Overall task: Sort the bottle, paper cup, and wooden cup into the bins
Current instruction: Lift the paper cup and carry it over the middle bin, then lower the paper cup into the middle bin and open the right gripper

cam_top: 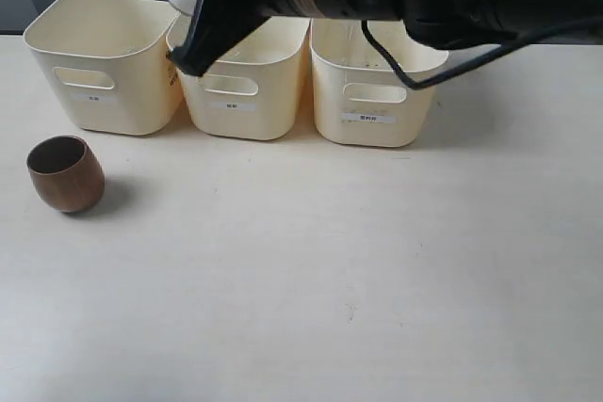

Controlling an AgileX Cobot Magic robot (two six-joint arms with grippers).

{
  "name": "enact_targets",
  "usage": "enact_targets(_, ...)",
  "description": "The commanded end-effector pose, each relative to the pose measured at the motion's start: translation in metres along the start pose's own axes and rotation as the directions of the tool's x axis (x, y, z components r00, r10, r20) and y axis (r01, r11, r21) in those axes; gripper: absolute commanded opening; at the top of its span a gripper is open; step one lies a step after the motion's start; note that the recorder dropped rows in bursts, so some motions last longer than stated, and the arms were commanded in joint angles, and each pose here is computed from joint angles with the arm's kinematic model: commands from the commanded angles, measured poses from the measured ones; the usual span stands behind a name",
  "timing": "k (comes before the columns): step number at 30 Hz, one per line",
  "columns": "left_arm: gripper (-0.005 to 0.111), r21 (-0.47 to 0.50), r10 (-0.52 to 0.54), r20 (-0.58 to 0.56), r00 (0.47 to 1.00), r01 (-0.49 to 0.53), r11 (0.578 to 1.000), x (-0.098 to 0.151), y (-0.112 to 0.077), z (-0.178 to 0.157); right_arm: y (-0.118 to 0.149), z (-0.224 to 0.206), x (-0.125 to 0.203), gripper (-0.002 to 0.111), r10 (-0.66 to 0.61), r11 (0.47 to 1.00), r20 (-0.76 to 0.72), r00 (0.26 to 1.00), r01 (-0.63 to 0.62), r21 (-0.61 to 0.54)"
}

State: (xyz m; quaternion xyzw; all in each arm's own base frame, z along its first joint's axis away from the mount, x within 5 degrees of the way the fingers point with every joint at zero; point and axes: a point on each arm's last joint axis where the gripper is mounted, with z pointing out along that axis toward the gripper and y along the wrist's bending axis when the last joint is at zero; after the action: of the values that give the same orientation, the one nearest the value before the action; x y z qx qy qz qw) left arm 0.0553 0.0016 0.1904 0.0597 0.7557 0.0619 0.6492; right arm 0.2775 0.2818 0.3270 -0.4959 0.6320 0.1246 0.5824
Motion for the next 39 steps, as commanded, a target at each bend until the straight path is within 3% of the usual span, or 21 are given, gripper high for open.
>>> enact_targets(1,0.0,0.001,-0.004,0.006,1.0,0.004,1.0,-0.002,0.0,0.0,-0.016,0.011,-0.003,-0.001,0.024,0.992,-0.014,1.0,-0.022,0.124)
enact_targets(16,0.0,0.001,-0.004,0.006,1.0,0.004,1.0,-0.002,0.0,0.0,-0.028,0.103,0.022,-0.001,0.05,0.969,-0.067,0.996,-0.032,0.245)
enact_targets(20,0.0,0.001,-0.004,0.006,1.0,0.004,1.0,-0.002,0.0,0.0,-0.028,0.127,0.045,-0.001,0.082,0.964,-0.107,0.991,-0.052,0.261)
enact_targets(26,0.0,0.001,-0.004,0.006,1.0,0.004,1.0,-0.002,0.0,0.0,-0.039,0.144,0.09,-0.001,0.22,0.946,-0.163,0.962,-0.169,0.278)
enact_targets(39,0.0,0.001,-0.004,0.006,1.0,0.004,1.0,-0.002,0.0,0.0,-0.026,0.161,0.122,-0.001,0.295,0.938,-0.213,0.932,-0.239,0.252)
